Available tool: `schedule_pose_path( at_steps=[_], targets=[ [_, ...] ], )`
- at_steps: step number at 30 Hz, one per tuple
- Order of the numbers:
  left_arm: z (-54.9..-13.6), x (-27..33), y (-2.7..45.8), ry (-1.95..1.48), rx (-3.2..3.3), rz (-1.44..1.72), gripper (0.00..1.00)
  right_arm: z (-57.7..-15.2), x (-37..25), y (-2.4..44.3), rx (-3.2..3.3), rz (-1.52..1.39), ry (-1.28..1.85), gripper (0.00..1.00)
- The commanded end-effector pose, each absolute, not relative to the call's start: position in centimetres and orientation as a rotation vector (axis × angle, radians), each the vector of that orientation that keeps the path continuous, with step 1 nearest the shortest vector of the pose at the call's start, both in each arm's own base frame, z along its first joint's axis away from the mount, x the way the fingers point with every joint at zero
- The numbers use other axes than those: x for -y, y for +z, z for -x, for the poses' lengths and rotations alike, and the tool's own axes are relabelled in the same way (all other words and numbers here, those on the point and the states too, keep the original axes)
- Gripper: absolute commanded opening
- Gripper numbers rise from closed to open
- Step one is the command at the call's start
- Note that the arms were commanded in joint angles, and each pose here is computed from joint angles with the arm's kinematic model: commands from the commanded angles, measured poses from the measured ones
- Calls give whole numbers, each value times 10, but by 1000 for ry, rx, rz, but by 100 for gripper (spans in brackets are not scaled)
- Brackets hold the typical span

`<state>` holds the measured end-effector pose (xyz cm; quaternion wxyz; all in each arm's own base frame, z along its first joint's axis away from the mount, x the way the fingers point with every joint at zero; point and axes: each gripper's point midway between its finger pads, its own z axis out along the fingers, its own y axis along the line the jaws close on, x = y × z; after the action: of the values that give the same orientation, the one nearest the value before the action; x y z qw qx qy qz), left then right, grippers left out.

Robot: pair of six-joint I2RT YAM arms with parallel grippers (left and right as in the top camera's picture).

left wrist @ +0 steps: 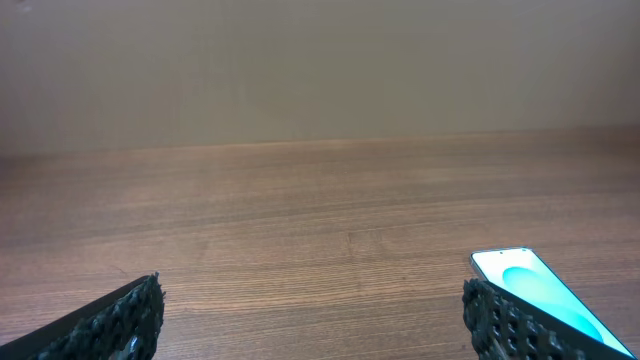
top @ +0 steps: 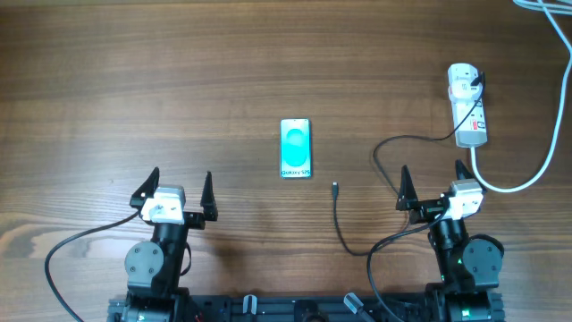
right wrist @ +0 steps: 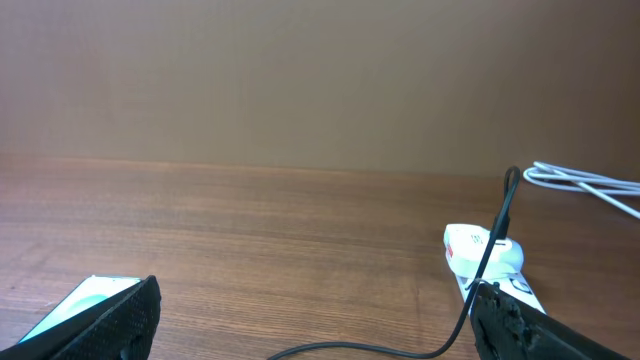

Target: Plug charger to phone and switch on socket

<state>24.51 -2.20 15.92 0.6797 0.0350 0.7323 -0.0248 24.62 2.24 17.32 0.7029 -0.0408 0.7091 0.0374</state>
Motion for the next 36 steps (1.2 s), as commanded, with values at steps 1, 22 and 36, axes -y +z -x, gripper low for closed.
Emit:
schedule_pose_path(
  at_steps=[1, 22, 36],
  targets=[
    [-245, 21, 157, -41, -1643, -89, 100, -246, -20, 174, -1571, 74, 78, 100],
    [-245, 21, 157, -41, -1643, -89, 100, -246, -20, 174, -1571, 74, 77, 100],
    [-245, 33, 170, -66, -1581, -171, 100, -246, -20, 174, -1571, 74, 78, 100]
  ],
)
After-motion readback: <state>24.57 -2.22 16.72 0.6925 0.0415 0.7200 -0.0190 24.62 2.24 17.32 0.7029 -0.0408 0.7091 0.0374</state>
